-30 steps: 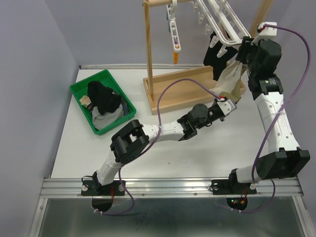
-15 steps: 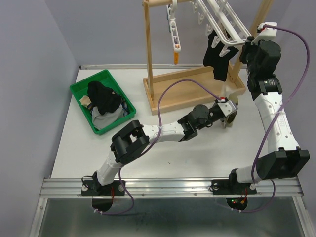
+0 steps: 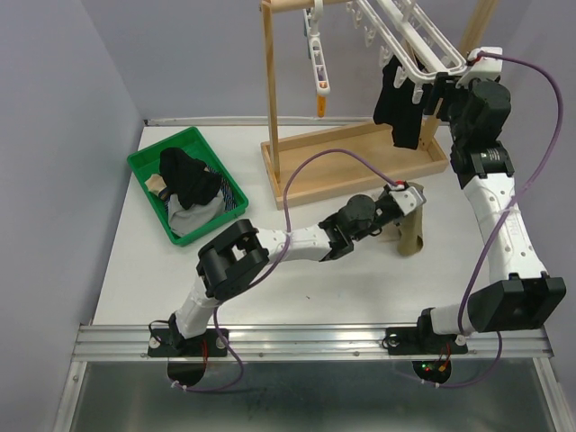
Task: Remove the underwear clipped to the hanger
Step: Place the bin on the hanger.
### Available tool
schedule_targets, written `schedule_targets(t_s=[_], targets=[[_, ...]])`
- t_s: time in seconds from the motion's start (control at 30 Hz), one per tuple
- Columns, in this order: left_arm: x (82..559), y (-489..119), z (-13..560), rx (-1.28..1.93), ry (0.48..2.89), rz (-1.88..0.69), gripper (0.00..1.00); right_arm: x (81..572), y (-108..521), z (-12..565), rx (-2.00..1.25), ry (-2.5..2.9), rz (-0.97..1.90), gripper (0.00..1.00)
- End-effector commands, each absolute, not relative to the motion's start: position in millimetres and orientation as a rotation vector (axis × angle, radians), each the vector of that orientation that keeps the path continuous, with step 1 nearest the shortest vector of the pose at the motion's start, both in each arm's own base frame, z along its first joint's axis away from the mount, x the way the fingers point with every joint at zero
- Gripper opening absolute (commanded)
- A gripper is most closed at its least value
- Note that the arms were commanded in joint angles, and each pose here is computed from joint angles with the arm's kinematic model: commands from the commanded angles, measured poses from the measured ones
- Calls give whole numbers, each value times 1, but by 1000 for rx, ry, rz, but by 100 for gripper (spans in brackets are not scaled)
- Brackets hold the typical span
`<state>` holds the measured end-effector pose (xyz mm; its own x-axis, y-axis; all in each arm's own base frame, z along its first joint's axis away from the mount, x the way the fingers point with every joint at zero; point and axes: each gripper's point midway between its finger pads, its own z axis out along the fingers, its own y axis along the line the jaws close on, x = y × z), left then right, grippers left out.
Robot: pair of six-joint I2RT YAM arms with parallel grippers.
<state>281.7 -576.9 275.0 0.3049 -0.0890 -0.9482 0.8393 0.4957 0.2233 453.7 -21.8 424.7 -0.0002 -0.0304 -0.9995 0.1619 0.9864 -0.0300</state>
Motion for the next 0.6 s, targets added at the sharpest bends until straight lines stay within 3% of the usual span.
schedule_targets(t_s=[0.0, 0.1, 0.17, 0.57], targets=[[277, -538, 357, 709, 978, -735, 0, 439, -19, 446, 100, 1492, -145, 78], [271, -521, 348, 720, 1014, -746, 0, 433, -20, 444, 104, 1500, -150, 96], [266, -509, 357, 705, 1014, -753, 0, 427, -22, 442, 105, 1509, -157, 100], [268, -417, 337, 664, 1205, -674, 0, 385, -2, 363, -72, 1711, -110, 100]])
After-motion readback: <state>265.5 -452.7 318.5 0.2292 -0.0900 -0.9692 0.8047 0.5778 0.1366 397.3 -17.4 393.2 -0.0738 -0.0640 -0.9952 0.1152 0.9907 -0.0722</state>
